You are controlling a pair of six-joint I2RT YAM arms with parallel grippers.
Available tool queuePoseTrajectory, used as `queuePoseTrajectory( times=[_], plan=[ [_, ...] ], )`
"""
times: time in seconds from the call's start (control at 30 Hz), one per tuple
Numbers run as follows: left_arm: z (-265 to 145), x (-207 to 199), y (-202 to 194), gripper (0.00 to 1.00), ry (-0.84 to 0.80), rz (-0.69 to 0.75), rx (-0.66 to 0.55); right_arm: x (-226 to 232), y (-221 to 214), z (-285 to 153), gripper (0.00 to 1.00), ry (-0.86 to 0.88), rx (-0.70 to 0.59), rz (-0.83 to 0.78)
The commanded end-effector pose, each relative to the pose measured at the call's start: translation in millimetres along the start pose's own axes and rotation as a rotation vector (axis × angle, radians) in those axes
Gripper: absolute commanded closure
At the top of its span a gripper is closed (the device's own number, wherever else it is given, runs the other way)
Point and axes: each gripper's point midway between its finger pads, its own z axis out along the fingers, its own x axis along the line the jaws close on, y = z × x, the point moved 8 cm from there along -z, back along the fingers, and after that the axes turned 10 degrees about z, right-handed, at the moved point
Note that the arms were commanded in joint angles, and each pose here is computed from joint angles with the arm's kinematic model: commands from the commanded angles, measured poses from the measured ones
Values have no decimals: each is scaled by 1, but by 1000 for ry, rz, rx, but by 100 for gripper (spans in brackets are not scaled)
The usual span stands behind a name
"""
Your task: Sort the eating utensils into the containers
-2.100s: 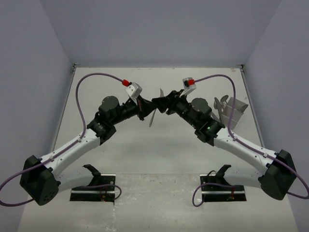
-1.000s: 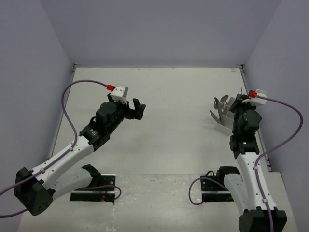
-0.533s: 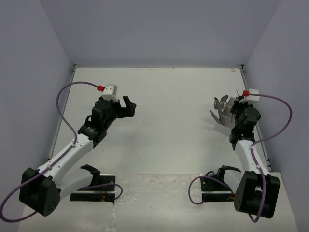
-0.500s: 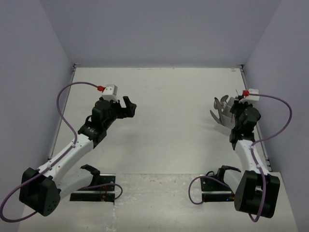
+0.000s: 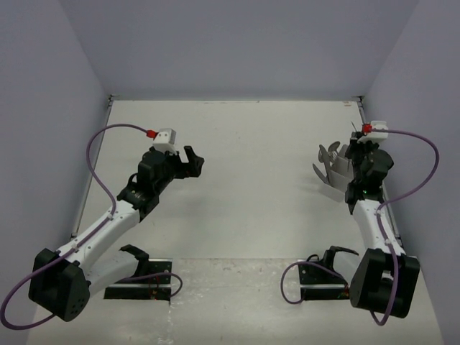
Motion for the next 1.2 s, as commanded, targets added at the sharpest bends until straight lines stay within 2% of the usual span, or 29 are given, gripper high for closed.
queuePoseTrajectory(
  times=[0.0,0.1,0.2,0.23,0.27,0.33,0.37,0.43,0.47,0.5,0.53,0.67,0.77,0.8,0.87,0.9,1.0,1.17],
  plan=[
    [-1,2,9,0,23,2,-59,-2,-8,12,100,30,2,-35],
    [-1,4,11,0,37,9,-59,-3,-24,17,98,35,25,-24],
    [-1,5,12,0,53,14,-58,-1,-29,15,82,53,41,2],
    [-2,6,13,0,60,14,-58,1,-27,11,63,57,32,18],
    [-3,6,14,0,61,14,-58,2,-25,7,50,59,24,26],
    [-4,5,17,0,63,11,-71,5,-13,-4,41,59,3,43],
    [-5,5,19,0,63,9,-76,6,-5,-7,28,54,-3,44],
    [-7,5,25,0,71,4,-90,9,11,-17,16,34,10,84],
    [-8,4,28,0,70,7,-95,10,19,-21,4,18,9,101],
    [-10,4,31,0,71,7,-104,11,26,-26,1,1,9,120],
    [-11,4,36,0,87,3,-111,10,34,-32,1,-41,38,159],
    [-22,9,50,0,168,-27,-135,14,76,-72,1,-137,-44,270],
    [-32,17,59,0,276,-59,-141,10,84,-96,1,-258,-21,350],
    [-35,22,61,0,335,-74,-147,9,78,-109,1,-306,34,378],
    [-41,26,59,0,391,-105,-118,7,79,-122,1,-382,64,409],
    [-43,28,60,0,417,-116,-121,7,67,-131,1,-417,143,426],
    [-49,30,53,0,436,-140,-95,4,54,-147,1,-504,216,447],
    [-56,29,51,0,419,-161,-107,1,38,-160,1,-527,224,441]
  ],
)
